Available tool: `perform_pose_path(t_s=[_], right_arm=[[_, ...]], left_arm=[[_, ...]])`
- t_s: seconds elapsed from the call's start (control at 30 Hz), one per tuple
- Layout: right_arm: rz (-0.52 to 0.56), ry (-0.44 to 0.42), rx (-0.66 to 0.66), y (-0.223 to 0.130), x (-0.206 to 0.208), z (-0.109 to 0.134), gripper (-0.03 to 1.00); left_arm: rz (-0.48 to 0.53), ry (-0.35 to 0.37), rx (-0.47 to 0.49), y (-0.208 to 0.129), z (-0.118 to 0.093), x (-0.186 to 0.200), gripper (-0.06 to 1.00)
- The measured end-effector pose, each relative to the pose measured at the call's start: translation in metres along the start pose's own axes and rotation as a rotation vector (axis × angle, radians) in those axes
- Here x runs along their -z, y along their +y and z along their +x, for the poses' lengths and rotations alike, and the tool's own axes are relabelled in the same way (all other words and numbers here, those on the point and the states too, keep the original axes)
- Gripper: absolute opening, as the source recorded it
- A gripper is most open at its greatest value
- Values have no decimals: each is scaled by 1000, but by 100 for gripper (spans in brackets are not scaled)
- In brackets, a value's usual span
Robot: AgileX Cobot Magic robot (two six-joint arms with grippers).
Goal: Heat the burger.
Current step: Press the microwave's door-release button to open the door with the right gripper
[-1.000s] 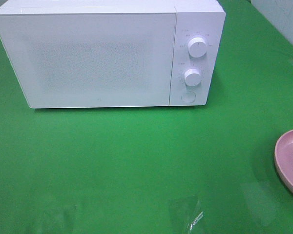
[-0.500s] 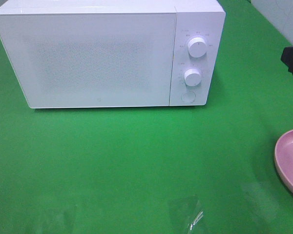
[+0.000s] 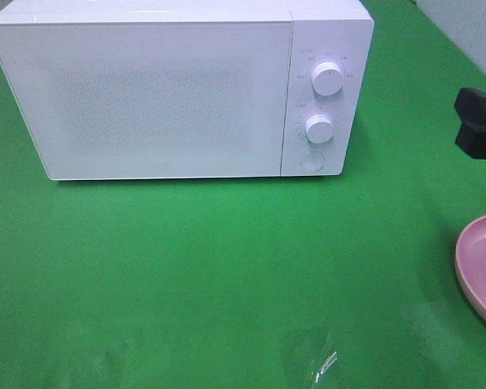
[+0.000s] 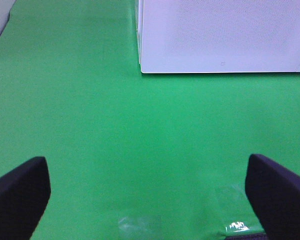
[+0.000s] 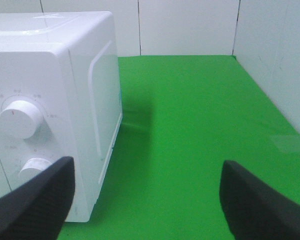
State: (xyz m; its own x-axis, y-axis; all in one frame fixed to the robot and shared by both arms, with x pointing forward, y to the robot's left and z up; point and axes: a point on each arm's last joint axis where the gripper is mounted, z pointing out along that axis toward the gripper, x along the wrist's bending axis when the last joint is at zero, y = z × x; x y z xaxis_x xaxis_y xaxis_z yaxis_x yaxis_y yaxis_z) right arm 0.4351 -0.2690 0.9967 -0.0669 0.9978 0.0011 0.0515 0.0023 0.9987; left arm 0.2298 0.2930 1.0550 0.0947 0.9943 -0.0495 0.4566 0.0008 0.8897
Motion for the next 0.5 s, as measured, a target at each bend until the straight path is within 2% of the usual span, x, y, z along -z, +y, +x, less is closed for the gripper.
perform_pose_path(t_s=[0.27, 0.3, 0.4, 0.5], right_arm=[[5, -17, 73, -15, -6, 20, 76], [13, -21, 85, -23, -8, 30, 76], [8, -23, 85, -24, -8, 33, 76], [0, -30, 83, -33, -8, 47, 75]], left_arm=[[0, 0, 0, 0, 0, 0, 98], [0, 0, 0, 0, 0, 0, 98], [0, 0, 0, 0, 0, 0, 98], [0, 0, 0, 0, 0, 0, 98]])
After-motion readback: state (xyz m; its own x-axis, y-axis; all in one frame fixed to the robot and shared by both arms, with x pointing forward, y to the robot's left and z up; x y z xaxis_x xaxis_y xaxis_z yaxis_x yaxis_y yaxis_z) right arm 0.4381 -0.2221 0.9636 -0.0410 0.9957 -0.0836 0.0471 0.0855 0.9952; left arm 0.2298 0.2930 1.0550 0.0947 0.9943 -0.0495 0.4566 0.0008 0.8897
